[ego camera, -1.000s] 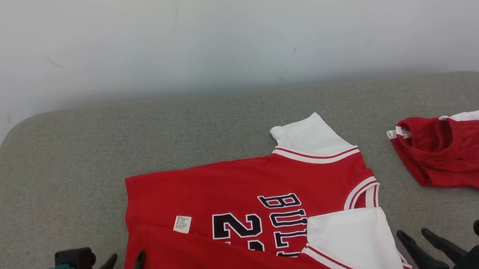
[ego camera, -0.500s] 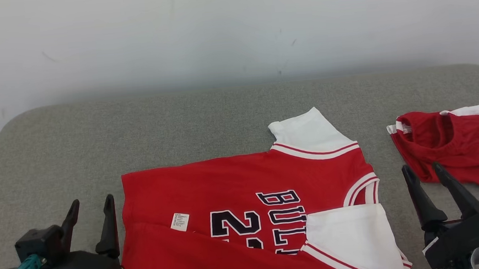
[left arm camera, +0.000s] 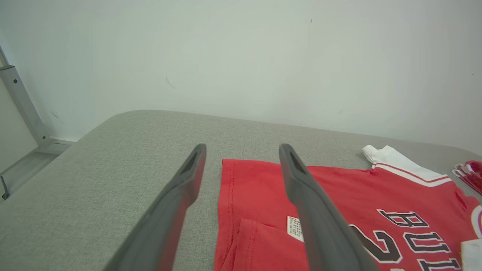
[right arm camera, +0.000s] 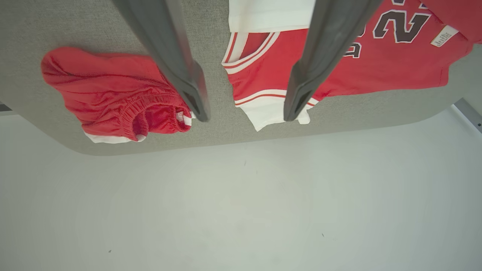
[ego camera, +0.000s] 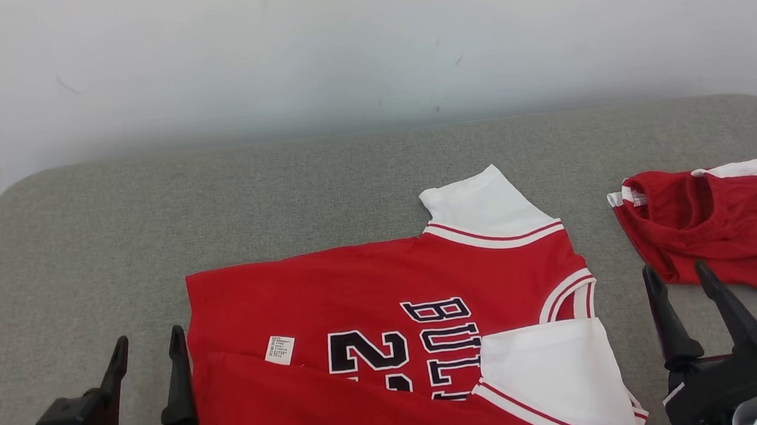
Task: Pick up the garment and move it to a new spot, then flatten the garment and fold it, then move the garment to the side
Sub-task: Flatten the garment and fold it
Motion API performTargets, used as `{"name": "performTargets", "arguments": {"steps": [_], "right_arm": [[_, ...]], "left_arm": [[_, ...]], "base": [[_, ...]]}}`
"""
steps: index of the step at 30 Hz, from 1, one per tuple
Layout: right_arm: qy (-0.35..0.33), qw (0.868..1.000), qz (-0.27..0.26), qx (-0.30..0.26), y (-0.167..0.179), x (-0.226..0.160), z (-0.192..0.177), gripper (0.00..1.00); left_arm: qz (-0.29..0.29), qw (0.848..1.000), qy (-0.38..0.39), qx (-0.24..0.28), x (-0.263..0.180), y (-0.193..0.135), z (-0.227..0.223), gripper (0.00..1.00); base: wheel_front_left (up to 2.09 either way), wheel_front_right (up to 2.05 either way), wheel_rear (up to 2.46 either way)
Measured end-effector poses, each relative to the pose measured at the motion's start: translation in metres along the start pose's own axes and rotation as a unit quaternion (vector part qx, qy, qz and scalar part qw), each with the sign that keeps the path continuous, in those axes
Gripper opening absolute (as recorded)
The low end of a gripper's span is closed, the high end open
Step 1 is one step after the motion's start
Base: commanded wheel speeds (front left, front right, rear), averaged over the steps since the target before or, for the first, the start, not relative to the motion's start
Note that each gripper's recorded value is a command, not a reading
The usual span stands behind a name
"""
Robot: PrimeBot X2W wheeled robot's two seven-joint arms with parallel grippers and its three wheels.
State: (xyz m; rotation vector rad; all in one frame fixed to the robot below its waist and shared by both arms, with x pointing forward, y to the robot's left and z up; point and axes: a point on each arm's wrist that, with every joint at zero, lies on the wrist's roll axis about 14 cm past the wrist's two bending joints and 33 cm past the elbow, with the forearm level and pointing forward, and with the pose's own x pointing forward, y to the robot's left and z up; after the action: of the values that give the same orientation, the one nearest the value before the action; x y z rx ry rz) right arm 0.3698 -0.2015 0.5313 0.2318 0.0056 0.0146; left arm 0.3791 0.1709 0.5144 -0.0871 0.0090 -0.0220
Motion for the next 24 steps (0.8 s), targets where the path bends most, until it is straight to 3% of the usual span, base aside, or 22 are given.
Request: {"name": "performTargets", "arguments": {"steps": [9,24], "right_arm": [[0.025,0.999,-0.018,-0.016,-0.008,-0.002,-0.018,1.00],[0.042,0.999,-0.022,-0.019,-0.009,0.000,-0.030,1.00]], "left_arm": [[-0.002,0.999,0.033,0.030,-0.003,0.002,-0.014,1.00],[-0.004,0.998,0.059,0.034,-0.004,0.000,-0.022,1.00]], "base": [[0.00,0.00,0.00],[0.00,0.00,0.00]]}}
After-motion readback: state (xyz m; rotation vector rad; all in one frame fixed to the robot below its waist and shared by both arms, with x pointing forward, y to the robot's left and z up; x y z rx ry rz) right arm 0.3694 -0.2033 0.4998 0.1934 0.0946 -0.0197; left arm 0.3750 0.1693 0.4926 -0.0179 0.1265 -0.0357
